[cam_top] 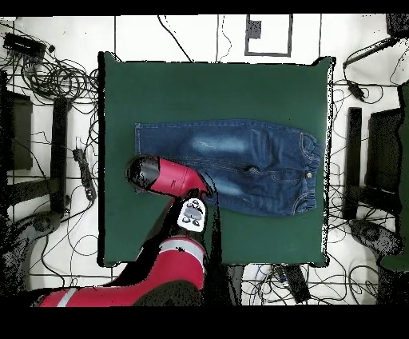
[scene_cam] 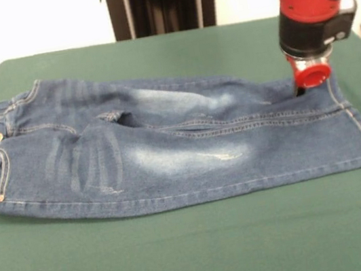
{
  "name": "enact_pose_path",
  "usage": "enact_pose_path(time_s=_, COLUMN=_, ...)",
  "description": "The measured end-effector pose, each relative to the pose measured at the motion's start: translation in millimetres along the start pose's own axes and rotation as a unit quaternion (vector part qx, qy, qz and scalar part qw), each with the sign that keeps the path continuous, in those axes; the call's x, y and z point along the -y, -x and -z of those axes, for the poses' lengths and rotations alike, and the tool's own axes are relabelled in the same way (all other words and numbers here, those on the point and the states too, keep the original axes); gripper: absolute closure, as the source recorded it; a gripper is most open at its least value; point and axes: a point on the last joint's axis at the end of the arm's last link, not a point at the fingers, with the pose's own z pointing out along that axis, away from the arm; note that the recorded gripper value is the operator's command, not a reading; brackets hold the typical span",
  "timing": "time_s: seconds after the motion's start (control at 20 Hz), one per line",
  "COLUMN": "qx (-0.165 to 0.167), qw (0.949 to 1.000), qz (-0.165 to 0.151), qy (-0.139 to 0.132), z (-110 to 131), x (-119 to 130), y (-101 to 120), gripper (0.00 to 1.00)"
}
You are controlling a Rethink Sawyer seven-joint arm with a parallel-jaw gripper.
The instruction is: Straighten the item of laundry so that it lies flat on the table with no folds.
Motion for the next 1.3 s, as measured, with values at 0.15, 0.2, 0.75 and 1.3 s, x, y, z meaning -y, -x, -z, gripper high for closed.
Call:
enact_pose_path(time_s=0.15, qx=-0.001, qw=1.0000, qz=0.005, qy=0.002, z=1, x=2, y=-10, gripper=1.00)
enact_pose_path(time_s=0.2, qx=-0.001, qw=1.0000, qz=0.006, qy=0.002, z=2, x=2, y=-13, gripper=1.00)
enact_pose_path(time_s=0.75, qx=-0.012, qw=0.9995, qz=0.020, qy=0.022, z=23, x=4, y=-58, gripper=1.00)
enact_pose_path(time_s=1.3, qx=-0.026, qw=0.9984, qz=-0.038, qy=0.033, z=53, x=-18, y=7, gripper=1.00)
